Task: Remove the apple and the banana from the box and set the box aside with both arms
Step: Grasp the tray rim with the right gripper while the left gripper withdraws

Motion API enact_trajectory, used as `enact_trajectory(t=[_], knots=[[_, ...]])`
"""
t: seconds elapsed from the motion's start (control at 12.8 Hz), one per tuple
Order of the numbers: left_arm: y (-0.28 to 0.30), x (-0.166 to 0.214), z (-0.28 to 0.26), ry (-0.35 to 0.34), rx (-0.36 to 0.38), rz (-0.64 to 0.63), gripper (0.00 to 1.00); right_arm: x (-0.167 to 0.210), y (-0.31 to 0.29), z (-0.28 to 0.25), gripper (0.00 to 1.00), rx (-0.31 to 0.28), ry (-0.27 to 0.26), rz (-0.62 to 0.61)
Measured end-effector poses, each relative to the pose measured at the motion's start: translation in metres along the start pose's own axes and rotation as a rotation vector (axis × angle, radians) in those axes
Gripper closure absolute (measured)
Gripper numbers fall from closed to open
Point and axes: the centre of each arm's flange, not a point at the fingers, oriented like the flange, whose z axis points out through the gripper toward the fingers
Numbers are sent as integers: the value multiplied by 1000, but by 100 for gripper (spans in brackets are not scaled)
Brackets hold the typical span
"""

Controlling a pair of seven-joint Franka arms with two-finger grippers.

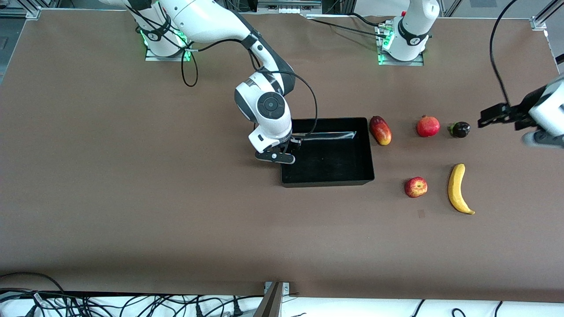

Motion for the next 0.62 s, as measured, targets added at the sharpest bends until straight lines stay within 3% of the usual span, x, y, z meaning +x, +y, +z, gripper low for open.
enact_trajectory(t=[0.16,0.31,0.39,0.62], knots=[[9,-18,-32,59,-3,-2,0,16,11,-5,69,-10,7,-27],[18,-25,-46,89,-3,13,0,47,42,-25,90,-43,-24,-75],[20,-24,-48,103,16,20,0,70,69,-45,94,-58,-49,-110],[25,-22,-46,110,77,37,0,147,197,-118,94,-71,-122,-180]])
